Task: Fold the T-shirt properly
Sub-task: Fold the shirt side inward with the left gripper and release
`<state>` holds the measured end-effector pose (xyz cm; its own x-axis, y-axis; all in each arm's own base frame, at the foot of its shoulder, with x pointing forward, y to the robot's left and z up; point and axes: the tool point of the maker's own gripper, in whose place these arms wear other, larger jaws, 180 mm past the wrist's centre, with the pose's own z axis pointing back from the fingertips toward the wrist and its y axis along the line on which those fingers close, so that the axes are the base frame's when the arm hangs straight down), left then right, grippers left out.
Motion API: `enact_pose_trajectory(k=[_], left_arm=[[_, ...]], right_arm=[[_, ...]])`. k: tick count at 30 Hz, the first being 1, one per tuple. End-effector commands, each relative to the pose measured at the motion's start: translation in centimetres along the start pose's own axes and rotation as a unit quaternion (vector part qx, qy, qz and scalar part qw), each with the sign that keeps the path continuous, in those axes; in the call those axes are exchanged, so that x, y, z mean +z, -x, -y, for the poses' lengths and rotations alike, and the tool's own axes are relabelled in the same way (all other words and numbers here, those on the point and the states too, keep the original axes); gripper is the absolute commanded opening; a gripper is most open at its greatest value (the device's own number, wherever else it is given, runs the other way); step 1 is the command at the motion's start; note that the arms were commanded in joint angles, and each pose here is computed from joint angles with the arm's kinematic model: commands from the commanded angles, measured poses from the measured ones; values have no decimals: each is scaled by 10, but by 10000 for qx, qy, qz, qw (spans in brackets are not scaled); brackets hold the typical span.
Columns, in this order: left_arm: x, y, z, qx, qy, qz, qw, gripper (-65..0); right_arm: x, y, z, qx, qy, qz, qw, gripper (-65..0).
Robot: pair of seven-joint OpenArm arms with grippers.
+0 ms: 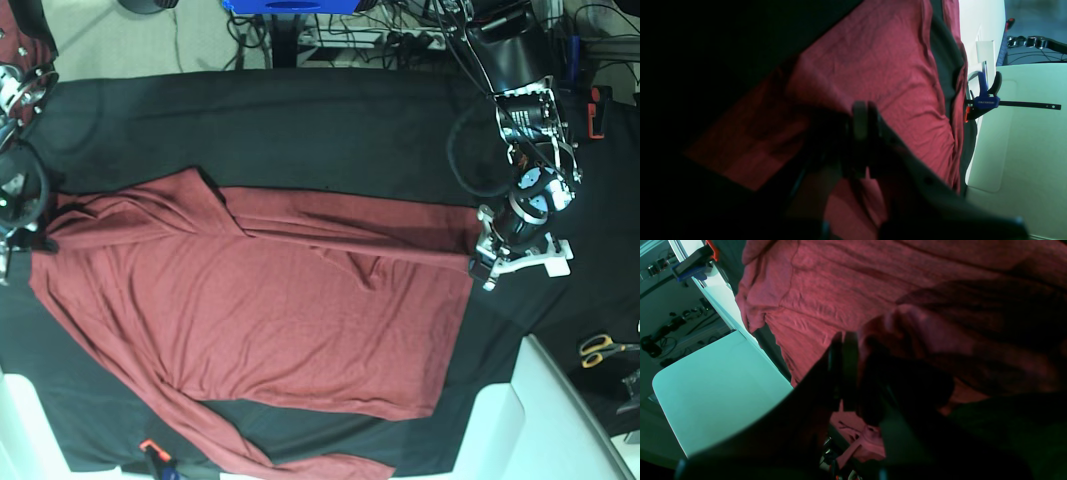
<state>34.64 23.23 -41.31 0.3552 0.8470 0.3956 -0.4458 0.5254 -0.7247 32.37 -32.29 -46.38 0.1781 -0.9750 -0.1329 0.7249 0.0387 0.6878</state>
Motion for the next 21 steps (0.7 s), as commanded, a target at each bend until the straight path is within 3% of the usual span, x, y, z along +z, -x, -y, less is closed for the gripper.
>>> enact_pose_trajectory(k=[1,9,21], left_arm=[[-2,-18,19,-50,239,234,9994,-650],[-5,-27,33,-55,378,323,9987,-650],[-16,-19,25,119,275,154,9994,-650]], right_arm=[[8,-16,-22,94,-228,168,9996,-644],[8,-22,-21,80,-226,345,9991,-644],[8,-22,-26,76,-271,345,9990,-636]])
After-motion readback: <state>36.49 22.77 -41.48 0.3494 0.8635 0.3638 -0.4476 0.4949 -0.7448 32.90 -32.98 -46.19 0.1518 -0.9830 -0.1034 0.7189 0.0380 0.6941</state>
